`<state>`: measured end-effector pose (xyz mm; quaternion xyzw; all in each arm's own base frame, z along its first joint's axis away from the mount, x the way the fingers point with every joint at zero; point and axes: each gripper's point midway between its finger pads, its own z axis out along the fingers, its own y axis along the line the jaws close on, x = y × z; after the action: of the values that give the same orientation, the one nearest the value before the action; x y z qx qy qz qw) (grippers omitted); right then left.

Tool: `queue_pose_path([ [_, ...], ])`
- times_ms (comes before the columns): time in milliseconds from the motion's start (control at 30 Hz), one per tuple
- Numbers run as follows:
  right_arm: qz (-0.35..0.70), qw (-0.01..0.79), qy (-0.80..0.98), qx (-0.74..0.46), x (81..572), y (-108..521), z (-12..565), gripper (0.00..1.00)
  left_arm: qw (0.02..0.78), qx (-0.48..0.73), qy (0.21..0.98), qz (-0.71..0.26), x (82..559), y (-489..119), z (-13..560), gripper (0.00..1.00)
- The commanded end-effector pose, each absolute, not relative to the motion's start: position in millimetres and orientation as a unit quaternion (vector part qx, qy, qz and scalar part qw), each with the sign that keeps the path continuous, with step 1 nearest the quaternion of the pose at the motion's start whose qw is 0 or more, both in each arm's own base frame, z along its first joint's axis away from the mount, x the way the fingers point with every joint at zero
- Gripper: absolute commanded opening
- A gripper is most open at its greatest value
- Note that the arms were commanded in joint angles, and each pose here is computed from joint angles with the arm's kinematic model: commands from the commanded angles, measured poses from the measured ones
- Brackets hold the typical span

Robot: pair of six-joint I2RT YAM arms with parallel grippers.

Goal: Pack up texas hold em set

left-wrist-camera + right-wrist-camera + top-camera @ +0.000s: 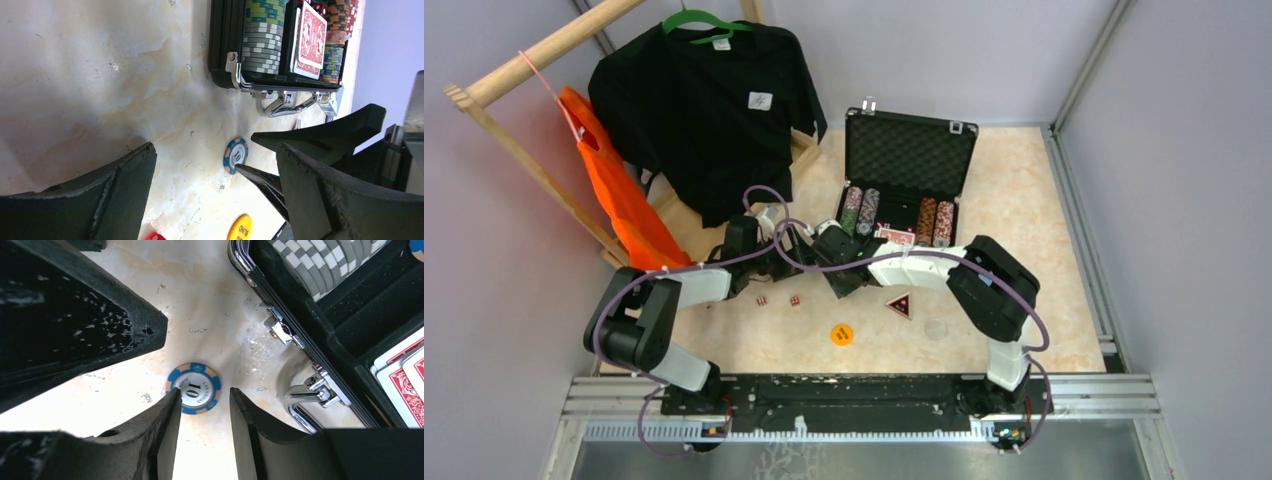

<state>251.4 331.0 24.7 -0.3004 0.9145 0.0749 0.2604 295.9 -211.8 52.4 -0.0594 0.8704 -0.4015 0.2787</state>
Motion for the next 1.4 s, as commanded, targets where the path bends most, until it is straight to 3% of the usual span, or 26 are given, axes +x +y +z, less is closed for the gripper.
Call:
queue_pose_path([
  [0, 0.101, 0.305, 0.9, -0.296, 259, 344, 67, 0.41, 0.279, -0.051, 0.863, -0.419, 300, -219, 62, 0.94],
  [233, 0.103, 0.31, 0.898, -0.293, 257, 341, 72, 0.41, 0.258, -0.047, 0.855, -0.447, 294, -227, 64, 0.93],
  [367, 0.113, 0.302, 0.898, -0.299, 253, 345, 67, 0.55, 0.257, -0.064, 0.861, -0.434, 296, -223, 59, 0.93],
  [633, 0.09, 0.281, 0.902, -0.315, 248, 351, 44, 0.59, 0.233, -0.107, 0.853, -0.455, 302, -218, 63, 0.91],
  [1167, 0.065, 0.263, 0.908, -0.319, 246, 348, 25, 0.6, 0.236, -0.124, 0.864, -0.426, 306, -207, 54, 0.91],
  [1367, 0.062, 0.262, 0.908, -0.321, 247, 350, 24, 0.56, 0.233, -0.124, 0.866, -0.425, 305, -207, 51, 0.91],
])
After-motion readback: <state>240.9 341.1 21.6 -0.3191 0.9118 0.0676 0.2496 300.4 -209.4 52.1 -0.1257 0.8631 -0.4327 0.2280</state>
